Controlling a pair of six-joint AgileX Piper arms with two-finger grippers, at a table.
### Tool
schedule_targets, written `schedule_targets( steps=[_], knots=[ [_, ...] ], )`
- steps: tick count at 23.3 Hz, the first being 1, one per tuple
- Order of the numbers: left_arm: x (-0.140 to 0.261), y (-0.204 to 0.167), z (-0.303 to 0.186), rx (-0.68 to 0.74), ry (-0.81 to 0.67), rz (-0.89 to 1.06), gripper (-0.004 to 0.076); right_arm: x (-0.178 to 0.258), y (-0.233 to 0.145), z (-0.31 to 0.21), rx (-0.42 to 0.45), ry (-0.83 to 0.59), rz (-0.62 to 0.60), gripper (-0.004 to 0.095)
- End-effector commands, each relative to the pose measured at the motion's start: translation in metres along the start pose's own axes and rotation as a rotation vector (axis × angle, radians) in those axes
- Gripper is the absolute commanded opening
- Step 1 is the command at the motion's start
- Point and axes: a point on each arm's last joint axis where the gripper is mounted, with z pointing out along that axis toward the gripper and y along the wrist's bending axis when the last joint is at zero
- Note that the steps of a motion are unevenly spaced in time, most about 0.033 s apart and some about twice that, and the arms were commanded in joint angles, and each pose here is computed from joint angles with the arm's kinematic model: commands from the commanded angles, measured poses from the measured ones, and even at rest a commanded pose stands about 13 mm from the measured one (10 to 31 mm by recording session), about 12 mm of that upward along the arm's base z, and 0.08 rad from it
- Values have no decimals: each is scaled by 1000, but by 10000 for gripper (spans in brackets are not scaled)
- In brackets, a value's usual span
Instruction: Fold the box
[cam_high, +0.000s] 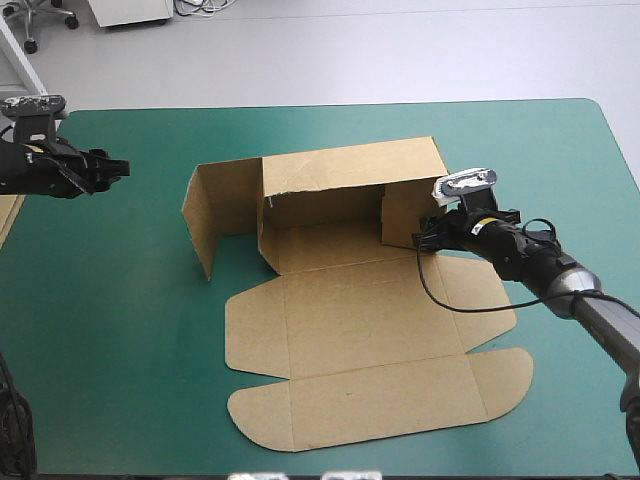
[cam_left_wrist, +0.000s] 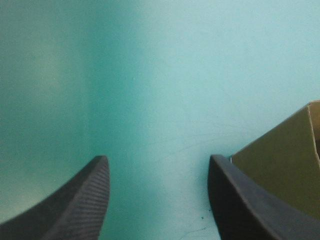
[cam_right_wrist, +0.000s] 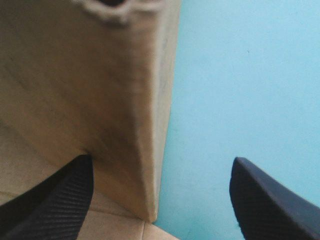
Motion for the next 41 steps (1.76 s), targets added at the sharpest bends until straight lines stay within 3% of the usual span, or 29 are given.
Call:
schedule_targets(
  steps=[1,5,9,10,12,21,27,31,34,41],
  knots=[
    [-9,-5,-21,2,-102,-3,421,-22,-2,-5,30,-161,-4,668],
    [-10,-5,-21,2,-107,-4,418,-24,-3,-1,41,-192,13,544],
    [-10,-6,-21,10,-112,-9,395,-24,-4,3,50,-214,27,201],
    [-10,-6,-21,10,-112,-9,379,-24,-4,3,50,-214,27,66],
    [-10,-6,-21,10,-112,-9,360,-24,-4,2,49,-211,27,-18],
    [-10,-6,-21,8,-114,-8,355,-85,13,-44,-116,28,6,-18],
    [-11,-6,-21,12,-119,-16,355,-121,10,-69,-73,35,30,-18],
    [-12,-7,-21,31,-129,-29,355,-142,7,-76,-40,160,28,-18],
    [-12,-7,-21,31,-131,-29,355,-153,8,-68,-54,321,44,-18],
    [-12,-7,-21,31,-136,-30,355,-152,8,-31,-54,368,158,-18]
  ],
)
